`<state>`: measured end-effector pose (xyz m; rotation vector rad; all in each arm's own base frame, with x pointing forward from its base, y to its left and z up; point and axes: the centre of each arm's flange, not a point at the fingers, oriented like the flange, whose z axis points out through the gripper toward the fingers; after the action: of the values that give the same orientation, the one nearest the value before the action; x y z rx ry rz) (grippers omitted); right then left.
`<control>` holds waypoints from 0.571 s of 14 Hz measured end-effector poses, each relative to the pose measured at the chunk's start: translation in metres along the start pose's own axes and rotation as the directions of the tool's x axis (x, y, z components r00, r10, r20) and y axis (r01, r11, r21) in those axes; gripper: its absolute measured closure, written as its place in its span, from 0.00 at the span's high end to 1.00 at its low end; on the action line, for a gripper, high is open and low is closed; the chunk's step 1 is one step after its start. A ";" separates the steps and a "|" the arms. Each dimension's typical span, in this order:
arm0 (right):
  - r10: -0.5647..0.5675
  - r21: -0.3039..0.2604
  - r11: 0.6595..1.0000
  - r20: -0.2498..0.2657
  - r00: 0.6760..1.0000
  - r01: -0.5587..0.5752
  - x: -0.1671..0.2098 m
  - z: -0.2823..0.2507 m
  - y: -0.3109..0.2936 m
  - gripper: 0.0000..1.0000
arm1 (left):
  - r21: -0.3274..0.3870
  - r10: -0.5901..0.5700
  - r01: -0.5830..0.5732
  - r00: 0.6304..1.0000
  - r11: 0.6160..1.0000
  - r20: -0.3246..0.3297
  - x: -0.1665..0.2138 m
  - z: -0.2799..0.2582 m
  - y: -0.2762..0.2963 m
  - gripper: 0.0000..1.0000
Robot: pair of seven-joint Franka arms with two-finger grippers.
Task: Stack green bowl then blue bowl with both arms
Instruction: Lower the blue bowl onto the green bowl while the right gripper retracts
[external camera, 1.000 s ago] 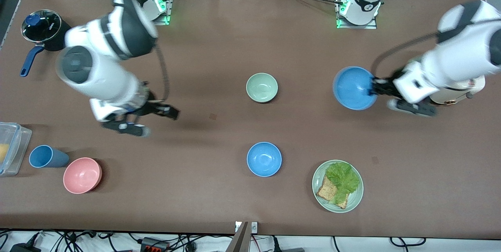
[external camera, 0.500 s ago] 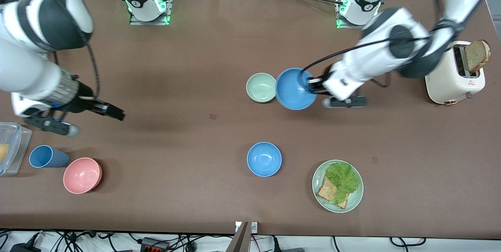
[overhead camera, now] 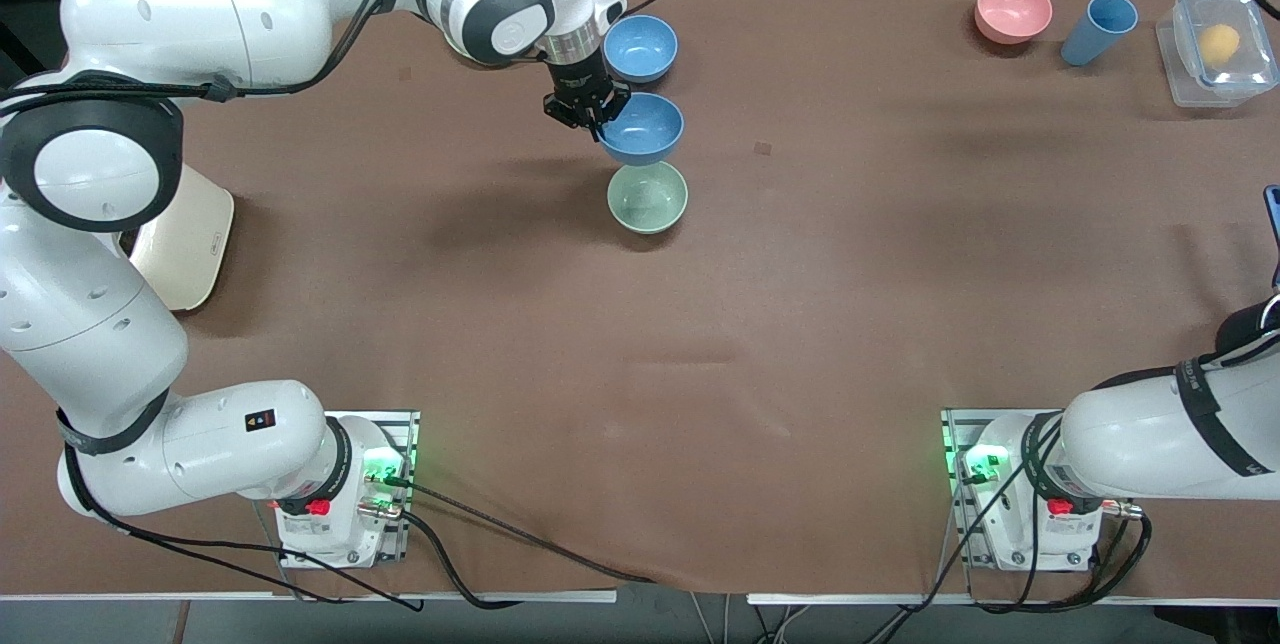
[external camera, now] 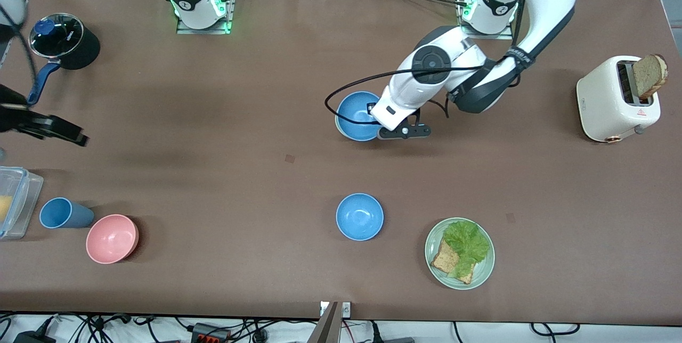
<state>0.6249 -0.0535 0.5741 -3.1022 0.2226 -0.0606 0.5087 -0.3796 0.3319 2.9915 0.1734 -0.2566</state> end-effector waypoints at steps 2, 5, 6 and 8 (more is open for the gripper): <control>-0.010 -0.003 1.000 0.000 1.000 0.010 -0.005 -0.009 0.011 1.00 | -0.023 -0.003 0.003 1.000 1.000 -0.011 0.000 0.012 -0.002 0.05; -0.025 0.000 1.000 -0.007 1.000 0.025 -0.009 -0.017 0.003 1.00 | -0.025 -0.011 0.010 0.999 1.000 -0.040 -0.004 0.025 -0.004 0.05; -0.028 0.001 1.000 -0.005 1.000 0.028 -0.012 -0.020 0.001 1.00 | -0.028 -0.019 0.017 0.999 0.999 -0.050 -0.007 0.030 -0.004 0.05; -0.029 0.000 1.000 -0.003 1.000 0.029 -0.016 -0.023 0.001 1.00 | -0.037 -0.043 0.041 0.998 0.998 -0.054 -0.012 0.039 -0.005 0.05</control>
<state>0.6078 -0.0531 0.5964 -3.1062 0.1771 -0.0652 0.4904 -0.3816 0.2956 2.9636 0.2445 -0.1742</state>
